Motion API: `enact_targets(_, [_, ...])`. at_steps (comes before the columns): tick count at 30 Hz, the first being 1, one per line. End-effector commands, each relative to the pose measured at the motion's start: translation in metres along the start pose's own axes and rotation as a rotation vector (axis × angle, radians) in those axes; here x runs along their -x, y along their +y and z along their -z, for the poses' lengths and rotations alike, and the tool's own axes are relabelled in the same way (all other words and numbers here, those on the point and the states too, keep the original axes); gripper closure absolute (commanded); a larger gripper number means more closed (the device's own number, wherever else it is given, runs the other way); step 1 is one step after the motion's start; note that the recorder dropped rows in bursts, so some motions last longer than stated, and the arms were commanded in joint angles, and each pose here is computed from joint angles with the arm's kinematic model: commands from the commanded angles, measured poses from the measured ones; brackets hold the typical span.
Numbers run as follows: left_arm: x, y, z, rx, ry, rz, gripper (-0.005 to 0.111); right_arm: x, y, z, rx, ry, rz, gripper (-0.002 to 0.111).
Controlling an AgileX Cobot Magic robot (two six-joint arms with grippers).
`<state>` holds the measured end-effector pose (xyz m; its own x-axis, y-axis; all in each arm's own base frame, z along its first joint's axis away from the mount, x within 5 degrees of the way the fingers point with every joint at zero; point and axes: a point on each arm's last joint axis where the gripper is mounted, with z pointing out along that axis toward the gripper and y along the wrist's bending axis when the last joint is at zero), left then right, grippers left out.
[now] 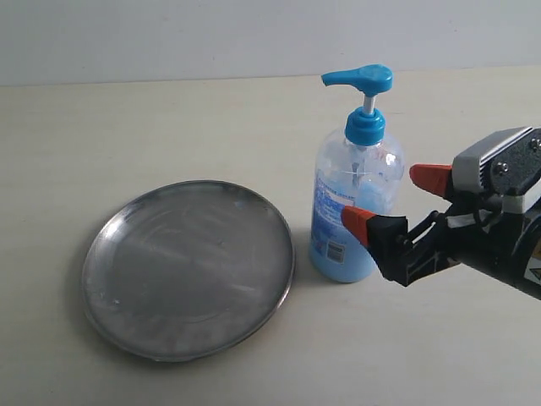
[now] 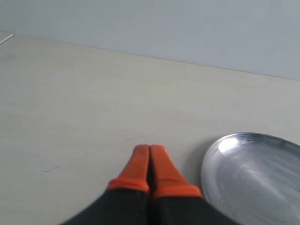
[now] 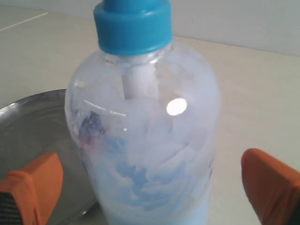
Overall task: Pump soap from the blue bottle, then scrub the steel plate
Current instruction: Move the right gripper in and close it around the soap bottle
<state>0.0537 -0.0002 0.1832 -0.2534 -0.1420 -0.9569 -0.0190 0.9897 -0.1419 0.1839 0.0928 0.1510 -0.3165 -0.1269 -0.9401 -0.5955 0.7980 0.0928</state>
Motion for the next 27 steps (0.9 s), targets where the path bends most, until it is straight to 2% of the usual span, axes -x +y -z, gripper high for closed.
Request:
enact_targets(1, [0.0,0.0,0.0,0.001,-0.009,-0.007,0.106,0.0,-0.001,-0.004,-0.002,-0.001,-0.026,0.004])
enact_targets(27, [0.0,0.0,0.0,0.001,-0.009,-0.007,0.106,-0.008,-0.006,-0.019,-0.001,0.057,-0.085,0.004])
